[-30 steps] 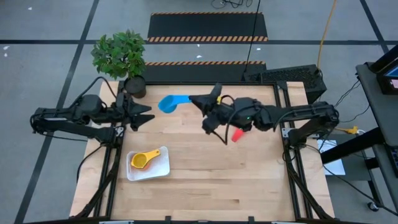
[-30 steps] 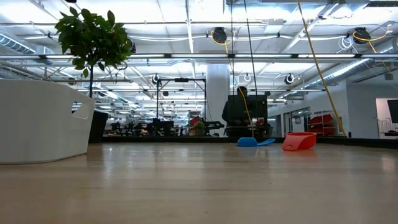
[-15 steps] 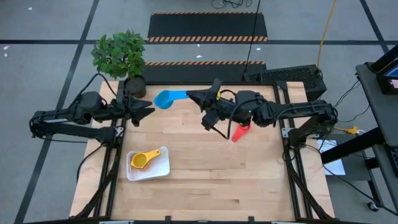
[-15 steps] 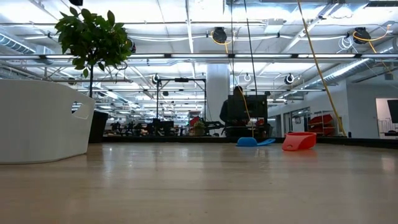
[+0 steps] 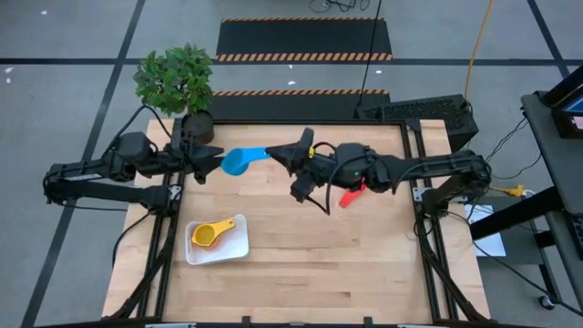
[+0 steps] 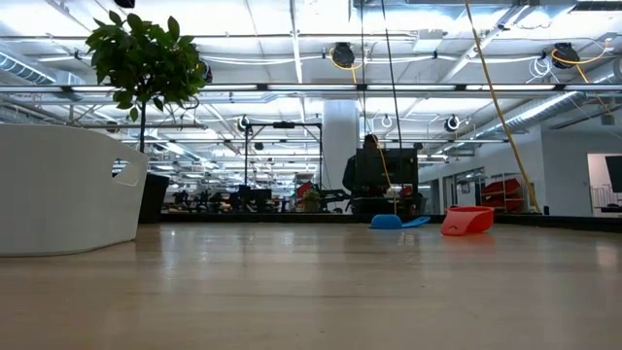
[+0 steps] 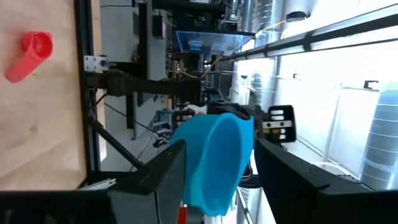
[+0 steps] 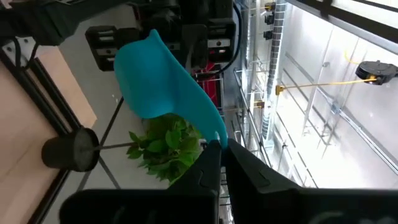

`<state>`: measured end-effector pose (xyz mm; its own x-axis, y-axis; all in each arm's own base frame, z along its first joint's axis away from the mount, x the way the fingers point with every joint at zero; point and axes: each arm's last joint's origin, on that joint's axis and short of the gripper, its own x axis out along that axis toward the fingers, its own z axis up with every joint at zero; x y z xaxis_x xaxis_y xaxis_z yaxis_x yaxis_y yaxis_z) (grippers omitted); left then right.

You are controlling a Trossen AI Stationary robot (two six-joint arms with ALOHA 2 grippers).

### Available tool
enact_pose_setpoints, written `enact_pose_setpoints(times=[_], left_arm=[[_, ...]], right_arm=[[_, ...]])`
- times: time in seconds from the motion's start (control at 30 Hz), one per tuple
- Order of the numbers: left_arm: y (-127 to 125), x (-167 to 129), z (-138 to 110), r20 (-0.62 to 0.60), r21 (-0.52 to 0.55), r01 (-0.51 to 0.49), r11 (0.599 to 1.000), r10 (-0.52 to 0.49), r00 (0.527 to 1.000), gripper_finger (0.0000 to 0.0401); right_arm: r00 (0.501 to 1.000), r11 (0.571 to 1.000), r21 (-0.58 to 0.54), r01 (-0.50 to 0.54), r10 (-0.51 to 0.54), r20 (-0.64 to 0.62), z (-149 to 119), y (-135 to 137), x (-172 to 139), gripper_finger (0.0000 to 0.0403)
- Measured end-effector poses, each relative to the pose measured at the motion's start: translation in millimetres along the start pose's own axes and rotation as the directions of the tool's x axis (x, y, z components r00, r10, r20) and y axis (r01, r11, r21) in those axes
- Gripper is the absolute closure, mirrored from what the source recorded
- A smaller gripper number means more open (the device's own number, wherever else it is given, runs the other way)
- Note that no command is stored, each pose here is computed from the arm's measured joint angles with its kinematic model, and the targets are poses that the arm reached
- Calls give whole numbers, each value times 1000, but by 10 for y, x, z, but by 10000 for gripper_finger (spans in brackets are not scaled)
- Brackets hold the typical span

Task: Nest measuring cups in basket
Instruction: Stack the light blue measuring cup on top of the yellow measuring cup in the white bin

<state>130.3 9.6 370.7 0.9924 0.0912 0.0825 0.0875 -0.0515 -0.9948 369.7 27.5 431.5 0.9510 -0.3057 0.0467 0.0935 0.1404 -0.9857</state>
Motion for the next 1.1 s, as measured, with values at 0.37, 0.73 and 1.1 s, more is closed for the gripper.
enact_pose_setpoints(times=[0.37, 0.73, 1.1], left_arm=[[-6, -1, -18, -62, 13, 5, 1000, -4, 998, 210], [-6, -1, -23, -79, 37, 6, 999, -3, 997, 210], [-4, -2, -38, -130, 48, 6, 999, 1, 992, 210]], right_arm=[[1000, 1000, -12, 11, -11, 2, 5, 1, 12, 403], [1000, 1000, -22, 23, -23, -1, 12, -13, 6, 403], [999, 999, -46, 29, -31, -39, 32, -24, -22, 403]])
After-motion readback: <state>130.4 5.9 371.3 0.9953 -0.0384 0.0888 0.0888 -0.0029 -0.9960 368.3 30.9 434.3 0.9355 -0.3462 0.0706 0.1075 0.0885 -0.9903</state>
